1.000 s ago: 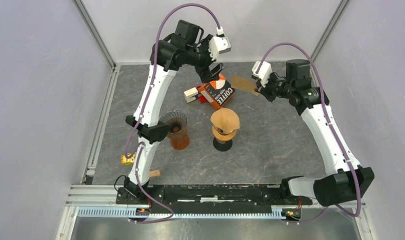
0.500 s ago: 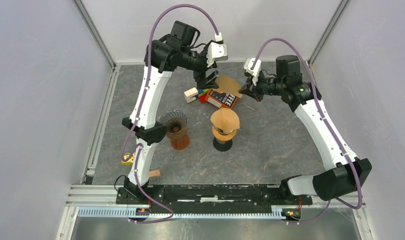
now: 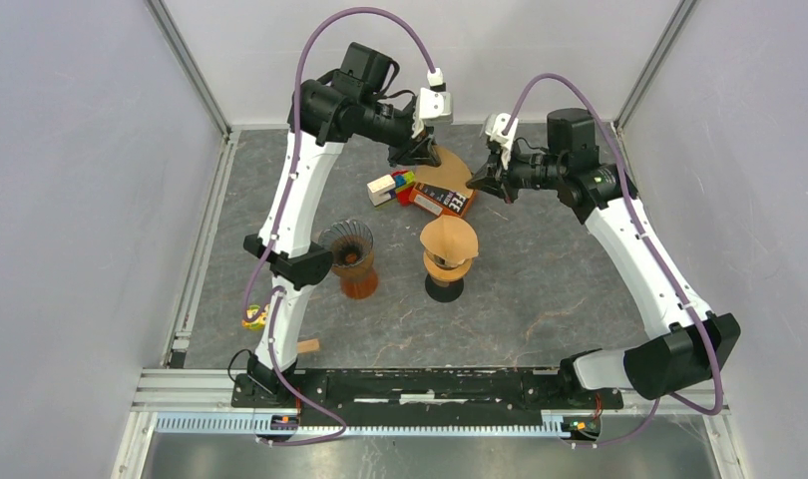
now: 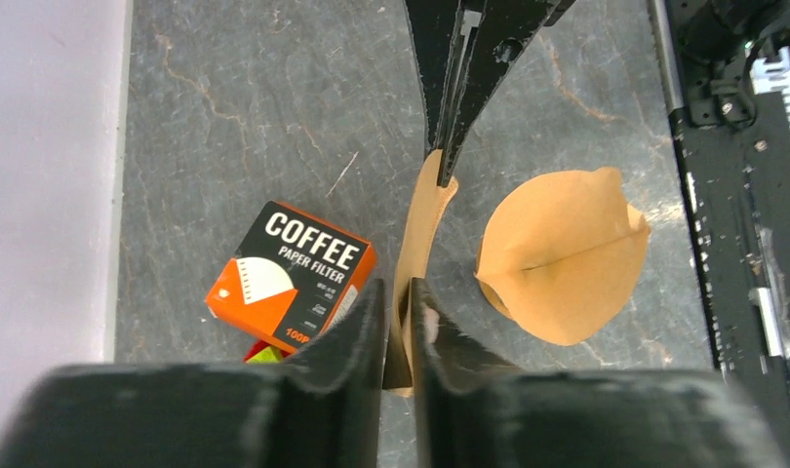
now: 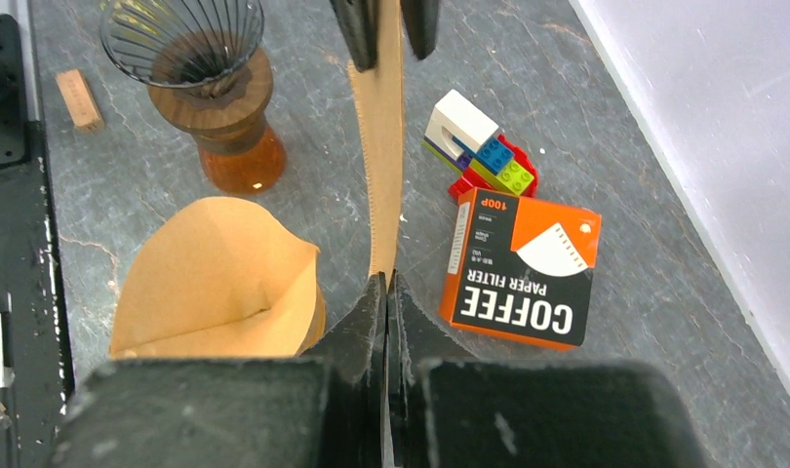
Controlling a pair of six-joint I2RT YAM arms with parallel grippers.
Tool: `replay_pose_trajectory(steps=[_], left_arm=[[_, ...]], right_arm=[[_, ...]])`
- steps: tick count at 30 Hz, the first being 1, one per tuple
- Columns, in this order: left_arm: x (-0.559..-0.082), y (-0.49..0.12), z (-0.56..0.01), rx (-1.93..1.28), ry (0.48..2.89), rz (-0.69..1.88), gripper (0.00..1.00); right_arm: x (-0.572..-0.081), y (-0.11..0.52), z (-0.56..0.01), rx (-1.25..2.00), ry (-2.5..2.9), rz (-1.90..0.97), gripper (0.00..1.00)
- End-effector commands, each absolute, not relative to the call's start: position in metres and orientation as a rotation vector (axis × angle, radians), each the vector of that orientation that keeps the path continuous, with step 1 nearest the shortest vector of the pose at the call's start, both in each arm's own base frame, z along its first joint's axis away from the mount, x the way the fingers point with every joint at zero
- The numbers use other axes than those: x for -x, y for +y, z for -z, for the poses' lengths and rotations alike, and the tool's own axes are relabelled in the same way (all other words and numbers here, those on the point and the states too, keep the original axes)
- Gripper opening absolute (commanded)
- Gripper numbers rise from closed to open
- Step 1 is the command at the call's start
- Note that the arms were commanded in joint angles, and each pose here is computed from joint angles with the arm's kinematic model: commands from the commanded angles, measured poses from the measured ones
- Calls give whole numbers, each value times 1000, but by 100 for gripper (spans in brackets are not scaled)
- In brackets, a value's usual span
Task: Place the coffee filter in the dripper
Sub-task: Adjust the coffee filter.
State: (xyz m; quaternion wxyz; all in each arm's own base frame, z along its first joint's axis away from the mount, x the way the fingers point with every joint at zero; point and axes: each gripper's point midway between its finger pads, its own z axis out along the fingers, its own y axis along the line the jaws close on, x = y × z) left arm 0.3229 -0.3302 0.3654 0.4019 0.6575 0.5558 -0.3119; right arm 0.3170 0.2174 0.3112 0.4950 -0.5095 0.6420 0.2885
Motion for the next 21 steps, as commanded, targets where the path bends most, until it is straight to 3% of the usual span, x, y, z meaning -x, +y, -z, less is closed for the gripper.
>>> replay_pose_trajectory(steps=[1,3,6,8,15,21], left_arm=[[-300,-322,-373,-1663,1425,850,11],[-298,-317,-380,-1645,1438,828,2],[-293,-310,-390,-1598,1479,818,2],[-287,-305,-398,-1570,1494,831,2],[-263,-298,-411,-1572,1484,885,2],[-274,-297,-407,-1375,1723,835,2]], right_arm=[[-311,225,-334,1228,1477,-737,4],[-308,221,-334,1238,1482,-705,20],[-300,210,-332,1295,1482,-635,36],[-291,203,-332,1346,1471,-592,42],[-267,193,-349,1436,1387,-524,48],[-275,193,-366,1371,1370,-491,47]])
